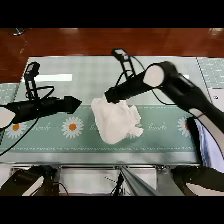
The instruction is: Fold the shirts.
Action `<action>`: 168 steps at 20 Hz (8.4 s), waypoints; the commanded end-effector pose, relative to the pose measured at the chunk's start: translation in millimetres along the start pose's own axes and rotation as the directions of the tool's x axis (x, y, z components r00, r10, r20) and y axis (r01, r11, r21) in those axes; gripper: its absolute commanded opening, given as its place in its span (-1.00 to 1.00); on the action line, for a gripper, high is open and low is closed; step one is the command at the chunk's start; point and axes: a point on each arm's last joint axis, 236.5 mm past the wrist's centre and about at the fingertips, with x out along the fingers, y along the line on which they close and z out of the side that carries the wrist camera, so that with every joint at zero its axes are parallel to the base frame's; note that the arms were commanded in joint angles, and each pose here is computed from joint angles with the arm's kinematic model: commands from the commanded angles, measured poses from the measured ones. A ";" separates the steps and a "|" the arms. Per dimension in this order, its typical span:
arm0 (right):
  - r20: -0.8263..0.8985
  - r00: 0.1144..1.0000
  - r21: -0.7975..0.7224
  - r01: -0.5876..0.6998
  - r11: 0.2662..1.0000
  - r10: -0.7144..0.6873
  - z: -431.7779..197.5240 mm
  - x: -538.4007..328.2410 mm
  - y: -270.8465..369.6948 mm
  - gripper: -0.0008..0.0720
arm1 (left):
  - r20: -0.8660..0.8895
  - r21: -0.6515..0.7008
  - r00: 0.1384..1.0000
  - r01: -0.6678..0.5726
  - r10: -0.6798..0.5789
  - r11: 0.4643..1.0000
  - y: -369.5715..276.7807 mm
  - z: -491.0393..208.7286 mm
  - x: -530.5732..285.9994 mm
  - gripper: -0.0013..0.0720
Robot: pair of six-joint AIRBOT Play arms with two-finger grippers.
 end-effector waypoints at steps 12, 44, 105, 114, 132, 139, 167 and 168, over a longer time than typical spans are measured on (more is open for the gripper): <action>0.118 0.906 0.624 0.250 0.740 -0.406 -86.9 -219.3 -282.4 0.72 | -0.522 -0.270 0.833 0.046 -0.186 0.962 -1.1 -186.6 21.3 0.95; -0.117 0.987 0.555 -0.024 0.832 0.106 -125.1 46.5 -146.0 0.62 | -0.446 -0.252 0.840 0.213 -0.308 0.944 -50.7 -122.7 121.3 -0.89; -0.067 0.982 0.500 0.185 0.846 -0.175 -12.6 -190.7 -317.2 0.72 | -0.699 -0.021 0.698 -0.242 0.158 0.970 131.2 -10.3 41.0 0.96; -0.008 0.995 0.695 0.074 0.715 -0.095 -154.3 -119.5 -274.8 0.72 | -0.648 -0.360 0.721 -0.005 -0.246 0.933 79.9 -136.7 75.8 0.95; -0.282 0.952 0.751 0.295 0.590 -0.118 -258.5 -92.9 -283.6 0.72 | -0.587 -0.361 0.720 0.176 -0.370 0.916 41.6 -129.4 86.6 -0.89; -0.149 0.988 0.766 0.094 0.636 0.034 -205.6 -37.4 -253.0 0.51 | -0.553 -0.389 0.734 0.191 -0.394 0.901 35.7 -121.1 89.8 -0.89; 0.900 0.302 0.084 0.587 0.806 -0.313 -21.9 -562.0 73.7 -0.91 | 0.742 0.258 0.670 -0.265 -0.015 0.929 -153.4 160.6 -404.0 -0.90; 0.892 0.317 0.086 0.581 0.810 -0.322 -20.1 -557.2 67.9 -0.91 | 0.720 0.241 0.694 -0.251 0.001 0.938 -147.0 159.7 -393.6 -0.90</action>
